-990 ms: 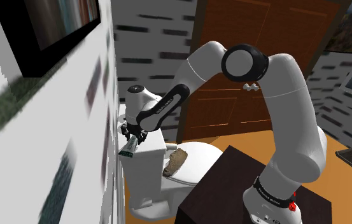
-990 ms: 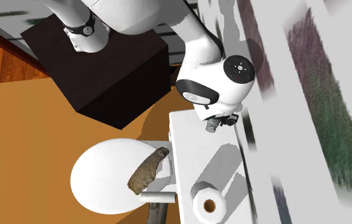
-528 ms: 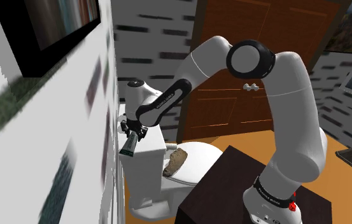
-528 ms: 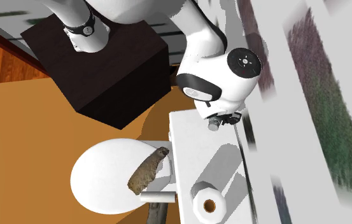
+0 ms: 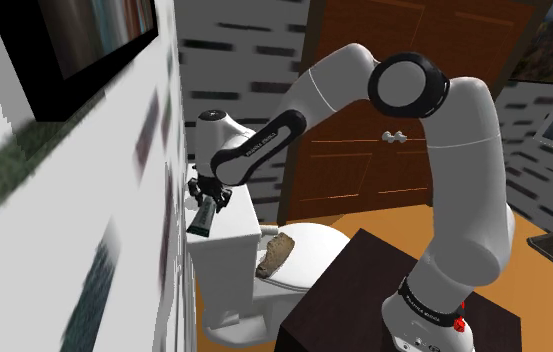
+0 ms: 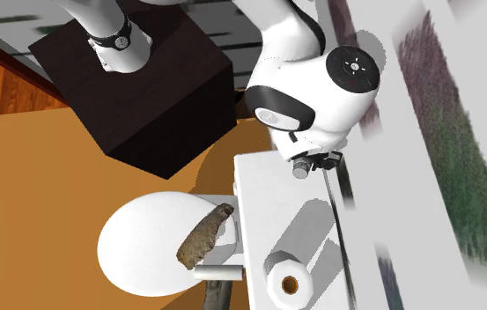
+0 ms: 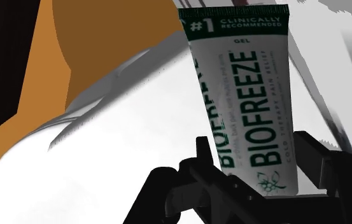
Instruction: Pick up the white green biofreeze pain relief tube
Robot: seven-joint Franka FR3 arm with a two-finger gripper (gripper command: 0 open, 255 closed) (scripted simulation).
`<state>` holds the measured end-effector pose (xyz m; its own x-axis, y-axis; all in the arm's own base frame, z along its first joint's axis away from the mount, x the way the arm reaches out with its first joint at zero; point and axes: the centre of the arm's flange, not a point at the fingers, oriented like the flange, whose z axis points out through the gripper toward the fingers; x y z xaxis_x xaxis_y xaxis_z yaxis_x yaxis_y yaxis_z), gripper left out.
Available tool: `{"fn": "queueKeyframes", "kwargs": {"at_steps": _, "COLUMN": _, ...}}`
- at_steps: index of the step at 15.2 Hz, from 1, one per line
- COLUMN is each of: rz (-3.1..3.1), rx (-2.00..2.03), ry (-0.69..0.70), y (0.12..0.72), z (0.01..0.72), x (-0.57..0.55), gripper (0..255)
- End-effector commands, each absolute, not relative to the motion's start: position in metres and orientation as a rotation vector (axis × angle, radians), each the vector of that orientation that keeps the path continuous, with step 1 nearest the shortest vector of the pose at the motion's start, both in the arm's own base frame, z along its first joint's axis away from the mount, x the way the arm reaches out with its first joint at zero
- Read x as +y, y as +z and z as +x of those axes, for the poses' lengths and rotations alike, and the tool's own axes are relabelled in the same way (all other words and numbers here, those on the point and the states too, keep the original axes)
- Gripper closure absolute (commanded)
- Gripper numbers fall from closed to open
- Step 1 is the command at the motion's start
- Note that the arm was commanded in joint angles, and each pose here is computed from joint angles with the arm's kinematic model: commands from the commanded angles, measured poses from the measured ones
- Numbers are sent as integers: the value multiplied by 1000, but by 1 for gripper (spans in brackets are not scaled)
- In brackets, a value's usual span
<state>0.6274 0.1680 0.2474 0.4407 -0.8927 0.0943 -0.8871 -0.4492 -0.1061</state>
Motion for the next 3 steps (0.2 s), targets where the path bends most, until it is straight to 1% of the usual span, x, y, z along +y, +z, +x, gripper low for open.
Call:
{"fn": "queueKeyframes", "kwargs": {"at_steps": 1, "rz": -2632, "rx": 1627, "ry": -211, "y": 259, "z": 626, "x": 167, "gripper": 255}}
{"fn": "queueKeyframes", "kwargs": {"at_steps": 3, "rz": -2632, "rx": 1627, "ry": -211, "y": 260, "z": 626, "x": 167, "gripper": 255}}
